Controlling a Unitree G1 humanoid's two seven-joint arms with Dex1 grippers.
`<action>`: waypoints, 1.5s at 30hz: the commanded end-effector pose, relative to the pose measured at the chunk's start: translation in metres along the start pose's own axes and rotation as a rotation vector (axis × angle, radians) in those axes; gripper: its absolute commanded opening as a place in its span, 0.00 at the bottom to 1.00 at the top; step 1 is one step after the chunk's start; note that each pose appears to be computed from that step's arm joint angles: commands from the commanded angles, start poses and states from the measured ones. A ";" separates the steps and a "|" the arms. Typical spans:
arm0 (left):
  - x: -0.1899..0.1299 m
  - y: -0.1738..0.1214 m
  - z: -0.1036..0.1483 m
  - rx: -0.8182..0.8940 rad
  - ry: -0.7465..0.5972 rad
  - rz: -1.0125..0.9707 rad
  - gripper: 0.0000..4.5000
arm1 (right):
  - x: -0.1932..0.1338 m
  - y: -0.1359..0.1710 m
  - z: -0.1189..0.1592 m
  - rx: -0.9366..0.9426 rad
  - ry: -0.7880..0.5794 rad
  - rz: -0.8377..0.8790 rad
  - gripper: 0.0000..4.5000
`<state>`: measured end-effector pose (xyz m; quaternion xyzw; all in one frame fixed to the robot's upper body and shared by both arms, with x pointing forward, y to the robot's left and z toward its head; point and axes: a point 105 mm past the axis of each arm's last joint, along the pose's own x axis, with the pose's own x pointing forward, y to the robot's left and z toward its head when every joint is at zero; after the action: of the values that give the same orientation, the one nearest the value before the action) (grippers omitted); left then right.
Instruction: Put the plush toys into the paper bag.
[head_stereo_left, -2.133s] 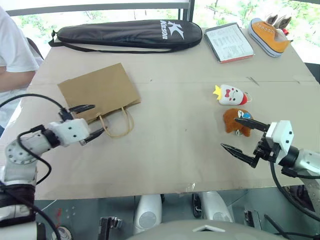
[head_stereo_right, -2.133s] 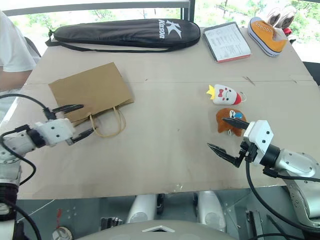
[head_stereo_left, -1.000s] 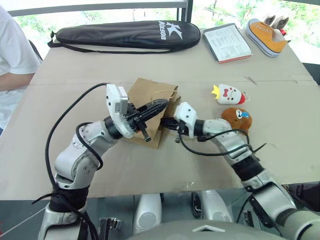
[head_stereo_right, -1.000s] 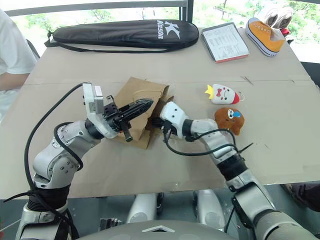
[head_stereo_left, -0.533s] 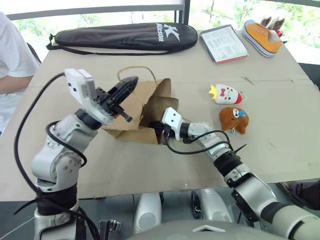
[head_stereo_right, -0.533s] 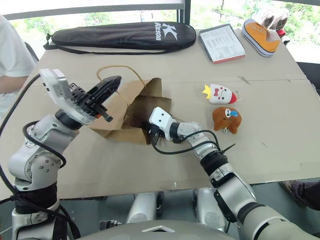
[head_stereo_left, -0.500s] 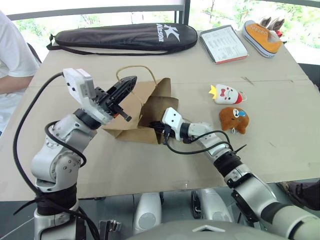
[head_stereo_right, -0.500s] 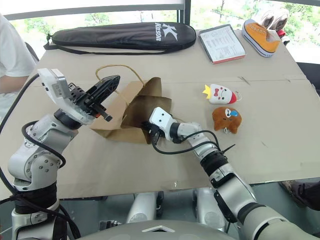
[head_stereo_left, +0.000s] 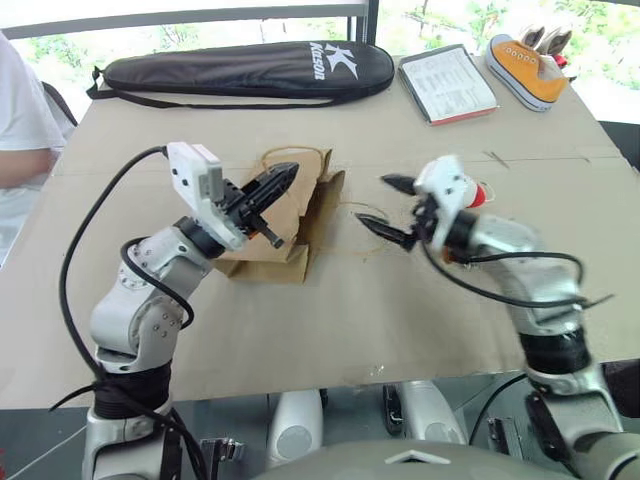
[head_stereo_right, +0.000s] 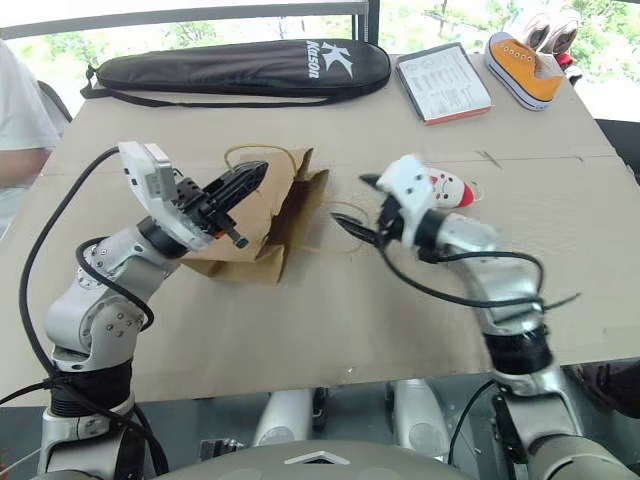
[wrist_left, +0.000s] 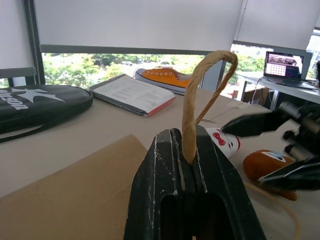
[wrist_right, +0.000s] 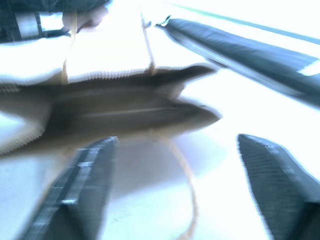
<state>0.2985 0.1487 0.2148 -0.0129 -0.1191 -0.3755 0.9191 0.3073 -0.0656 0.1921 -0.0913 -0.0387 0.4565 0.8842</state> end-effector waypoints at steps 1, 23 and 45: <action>0.005 0.000 0.010 0.046 -0.042 -0.008 0.00 | -0.044 -0.016 0.008 -0.015 0.072 -0.160 0.99; 0.016 -0.026 0.010 -0.056 -0.080 -0.186 0.00 | -0.051 -0.032 -0.006 -0.180 0.060 -0.201 0.02; 0.028 -0.045 0.002 -0.105 -0.081 -0.285 0.00 | 0.106 0.055 -0.036 -0.802 0.009 0.614 0.32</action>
<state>0.2907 0.0982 0.2134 -0.0700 -0.1168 -0.5015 0.8543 0.3325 0.0493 0.1459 -0.4292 -0.1694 0.6346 0.6199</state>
